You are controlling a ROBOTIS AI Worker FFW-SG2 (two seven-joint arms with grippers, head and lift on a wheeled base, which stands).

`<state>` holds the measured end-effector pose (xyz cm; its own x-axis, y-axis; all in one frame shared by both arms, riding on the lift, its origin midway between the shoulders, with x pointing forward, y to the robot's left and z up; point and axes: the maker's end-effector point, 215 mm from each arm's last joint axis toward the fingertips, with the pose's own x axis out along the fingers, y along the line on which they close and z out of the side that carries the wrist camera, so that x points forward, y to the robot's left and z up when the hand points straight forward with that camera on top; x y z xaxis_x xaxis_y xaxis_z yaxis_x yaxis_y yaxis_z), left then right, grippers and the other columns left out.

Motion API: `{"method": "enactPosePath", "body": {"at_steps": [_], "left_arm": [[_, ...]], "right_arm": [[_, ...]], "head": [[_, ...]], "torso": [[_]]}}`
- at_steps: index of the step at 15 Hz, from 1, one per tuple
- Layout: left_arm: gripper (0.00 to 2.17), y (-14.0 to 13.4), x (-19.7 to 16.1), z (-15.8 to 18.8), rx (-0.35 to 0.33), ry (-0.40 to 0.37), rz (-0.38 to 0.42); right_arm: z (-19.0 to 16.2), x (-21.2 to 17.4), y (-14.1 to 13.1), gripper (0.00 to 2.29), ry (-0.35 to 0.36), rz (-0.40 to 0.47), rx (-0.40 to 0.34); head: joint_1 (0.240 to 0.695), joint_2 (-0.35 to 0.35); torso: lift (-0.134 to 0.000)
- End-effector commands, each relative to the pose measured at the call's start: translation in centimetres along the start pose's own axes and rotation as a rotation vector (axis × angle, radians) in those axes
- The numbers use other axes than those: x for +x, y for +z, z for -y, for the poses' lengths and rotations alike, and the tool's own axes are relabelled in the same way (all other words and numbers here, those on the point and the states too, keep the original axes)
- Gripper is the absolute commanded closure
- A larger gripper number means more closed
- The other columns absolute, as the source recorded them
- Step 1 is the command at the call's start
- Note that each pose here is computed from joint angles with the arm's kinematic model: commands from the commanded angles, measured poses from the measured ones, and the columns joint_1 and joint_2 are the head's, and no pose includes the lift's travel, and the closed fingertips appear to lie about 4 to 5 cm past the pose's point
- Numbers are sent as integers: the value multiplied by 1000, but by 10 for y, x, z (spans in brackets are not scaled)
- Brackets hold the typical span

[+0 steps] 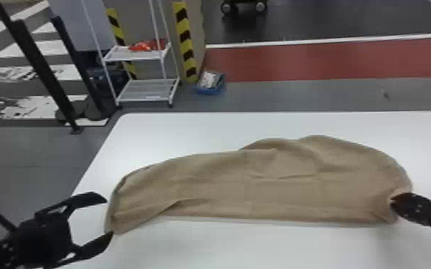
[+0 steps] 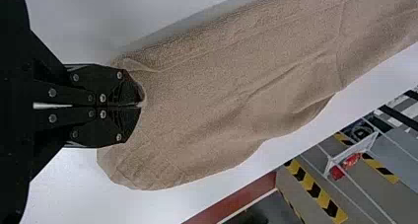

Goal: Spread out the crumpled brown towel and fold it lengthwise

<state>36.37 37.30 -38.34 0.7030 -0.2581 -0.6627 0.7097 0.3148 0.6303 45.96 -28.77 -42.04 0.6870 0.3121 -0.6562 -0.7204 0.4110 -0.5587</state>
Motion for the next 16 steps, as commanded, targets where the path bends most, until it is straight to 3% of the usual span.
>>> {"method": "enactPosePath", "body": {"at_steps": [1, 3, 7, 8, 16], "left_arm": [[417, 25, 5, 22, 101, -40, 28], [417, 25, 19, 30, 181, -37, -25], [421, 15, 37, 33, 239, -32, -111], [522, 8, 40, 35, 264, -42, -140], [539, -54, 38, 25, 254, -53, -302]], "right_arm": [[-3, 3, 4, 2253, 5, 4, -1], [-5, 4, 5, 2253, 8, 6, 0], [-6, 4, 4, 2253, 9, 5, 1], [-6, 4, 4, 2253, 9, 5, 1], [-3, 8, 2, 2253, 10, 4, 8]], "head": [[695, 123], [695, 96], [695, 74], [695, 74], [695, 141]], "torso": [[-123], [-123], [-123], [-123], [-123]]}}
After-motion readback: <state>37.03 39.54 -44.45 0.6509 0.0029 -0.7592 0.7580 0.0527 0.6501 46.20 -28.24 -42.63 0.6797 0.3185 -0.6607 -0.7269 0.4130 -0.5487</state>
